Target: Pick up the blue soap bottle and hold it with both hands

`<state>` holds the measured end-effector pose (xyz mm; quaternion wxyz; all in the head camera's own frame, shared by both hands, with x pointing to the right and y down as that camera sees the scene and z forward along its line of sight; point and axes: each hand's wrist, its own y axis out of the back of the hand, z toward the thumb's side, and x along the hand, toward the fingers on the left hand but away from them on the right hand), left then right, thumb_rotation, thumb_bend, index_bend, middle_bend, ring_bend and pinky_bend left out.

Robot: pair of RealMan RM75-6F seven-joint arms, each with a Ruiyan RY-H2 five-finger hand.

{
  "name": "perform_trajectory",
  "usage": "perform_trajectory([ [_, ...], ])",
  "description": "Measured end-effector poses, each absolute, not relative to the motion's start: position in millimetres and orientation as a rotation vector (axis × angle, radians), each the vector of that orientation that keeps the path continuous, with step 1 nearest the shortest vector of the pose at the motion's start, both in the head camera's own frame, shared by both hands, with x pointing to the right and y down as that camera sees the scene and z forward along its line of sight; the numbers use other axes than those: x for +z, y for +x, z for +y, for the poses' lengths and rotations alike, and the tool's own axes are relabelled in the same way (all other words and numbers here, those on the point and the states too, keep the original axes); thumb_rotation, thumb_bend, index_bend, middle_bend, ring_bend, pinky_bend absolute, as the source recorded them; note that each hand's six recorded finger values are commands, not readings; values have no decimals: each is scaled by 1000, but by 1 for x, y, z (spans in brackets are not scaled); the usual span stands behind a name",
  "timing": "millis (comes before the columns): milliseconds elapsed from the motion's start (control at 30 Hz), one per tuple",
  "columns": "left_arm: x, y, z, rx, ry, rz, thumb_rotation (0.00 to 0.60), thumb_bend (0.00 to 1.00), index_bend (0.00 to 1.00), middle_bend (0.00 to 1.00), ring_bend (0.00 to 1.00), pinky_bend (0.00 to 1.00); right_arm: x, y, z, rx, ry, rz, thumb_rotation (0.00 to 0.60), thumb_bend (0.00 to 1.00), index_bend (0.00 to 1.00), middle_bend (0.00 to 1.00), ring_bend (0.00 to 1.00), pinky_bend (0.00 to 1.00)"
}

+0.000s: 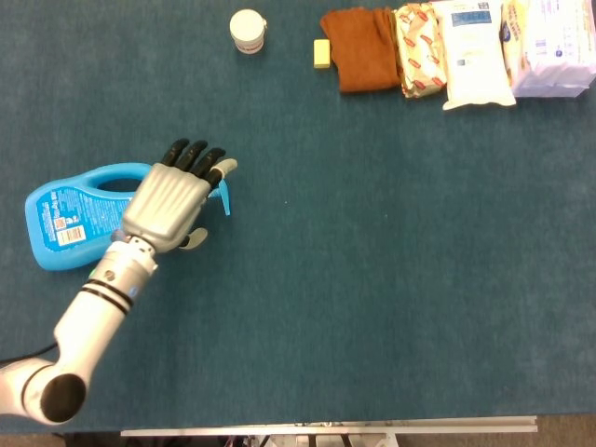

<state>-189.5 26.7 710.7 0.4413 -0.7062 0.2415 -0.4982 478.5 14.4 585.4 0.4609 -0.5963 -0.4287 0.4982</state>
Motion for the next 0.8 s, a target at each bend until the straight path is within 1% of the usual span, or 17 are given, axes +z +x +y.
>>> perform_trajectory([
  [233, 734, -178, 23, -1311, -1681, 513, 600, 203, 195, 90, 22, 55, 586, 485, 18, 1231, -1473, -1065, 600, 240, 298, 425, 376, 320],
  [467, 758, -182, 19, -1427, -1554, 448, 600, 203, 243, 90, 21, 55, 588, 490, 19, 1233, -1476, -1068, 600, 240, 297, 424, 376, 320],
  [633, 766, -188, 15, -1491, -1501, 447, 600, 203, 248, 95, 22, 55, 591, 490, 19, 1233, -1485, -1066, 600, 240, 297, 424, 376, 320],
  [800, 769, -193, 16, -1521, -1463, 435, 600, 204, 317, 119, 28, 57, 593, 491, 18, 1233, -1492, -1067, 600, 240, 297, 425, 376, 320],
])
